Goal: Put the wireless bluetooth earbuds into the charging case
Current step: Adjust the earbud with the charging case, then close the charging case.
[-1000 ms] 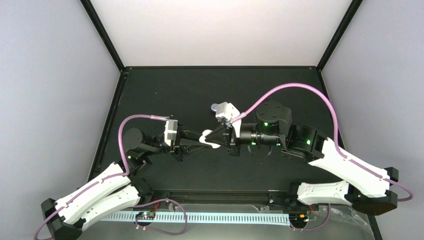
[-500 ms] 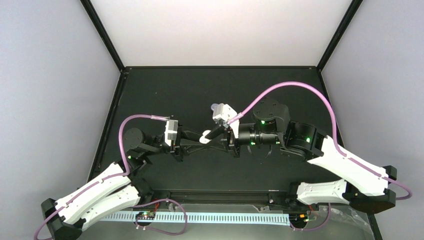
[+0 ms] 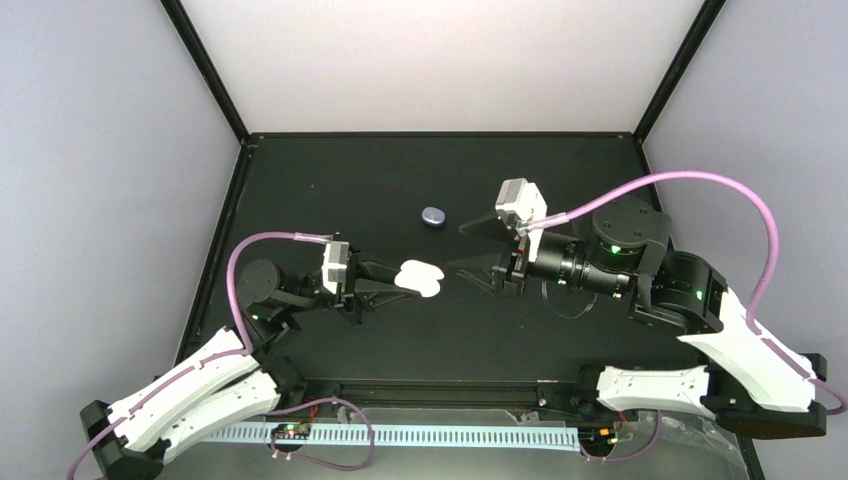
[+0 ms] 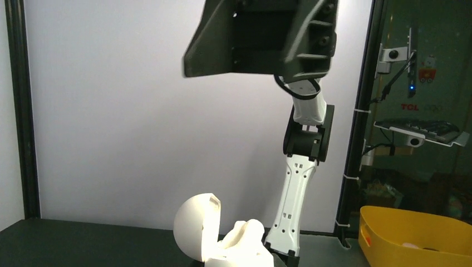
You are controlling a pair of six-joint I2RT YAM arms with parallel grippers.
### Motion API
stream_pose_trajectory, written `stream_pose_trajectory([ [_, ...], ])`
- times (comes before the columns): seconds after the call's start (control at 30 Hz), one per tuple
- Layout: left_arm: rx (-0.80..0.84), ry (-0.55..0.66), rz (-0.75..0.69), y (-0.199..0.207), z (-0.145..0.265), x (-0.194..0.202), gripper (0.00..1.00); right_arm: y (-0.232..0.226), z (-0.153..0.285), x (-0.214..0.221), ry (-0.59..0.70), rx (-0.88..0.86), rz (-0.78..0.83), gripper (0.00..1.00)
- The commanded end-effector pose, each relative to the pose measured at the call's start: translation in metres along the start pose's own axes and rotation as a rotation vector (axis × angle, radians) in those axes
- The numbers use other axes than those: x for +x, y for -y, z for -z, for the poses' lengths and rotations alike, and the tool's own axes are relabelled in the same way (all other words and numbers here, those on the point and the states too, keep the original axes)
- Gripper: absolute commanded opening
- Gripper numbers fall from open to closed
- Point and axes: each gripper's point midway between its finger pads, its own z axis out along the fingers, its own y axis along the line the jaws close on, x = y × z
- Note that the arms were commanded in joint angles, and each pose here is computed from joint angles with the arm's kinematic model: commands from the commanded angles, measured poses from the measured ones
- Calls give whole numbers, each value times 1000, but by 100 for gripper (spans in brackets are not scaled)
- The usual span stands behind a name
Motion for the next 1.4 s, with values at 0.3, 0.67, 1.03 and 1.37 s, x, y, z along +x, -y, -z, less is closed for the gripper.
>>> stream_pose_trajectory([
  [0.3,87,64,-39,23,4,-25,1,62,-24,46,-135,318,-59,55],
  [0.67,73,63,-41,19,2,-24,1,45,-30,51,-157,213,-44,57],
  [1.03,74,49,-29,17,-1,-21,2,13,-21,35,-57,36,-42,99],
  [1.37,74,45,-33,16,-2,-20,2,7,-28,39,-73,-4,-47,100],
])
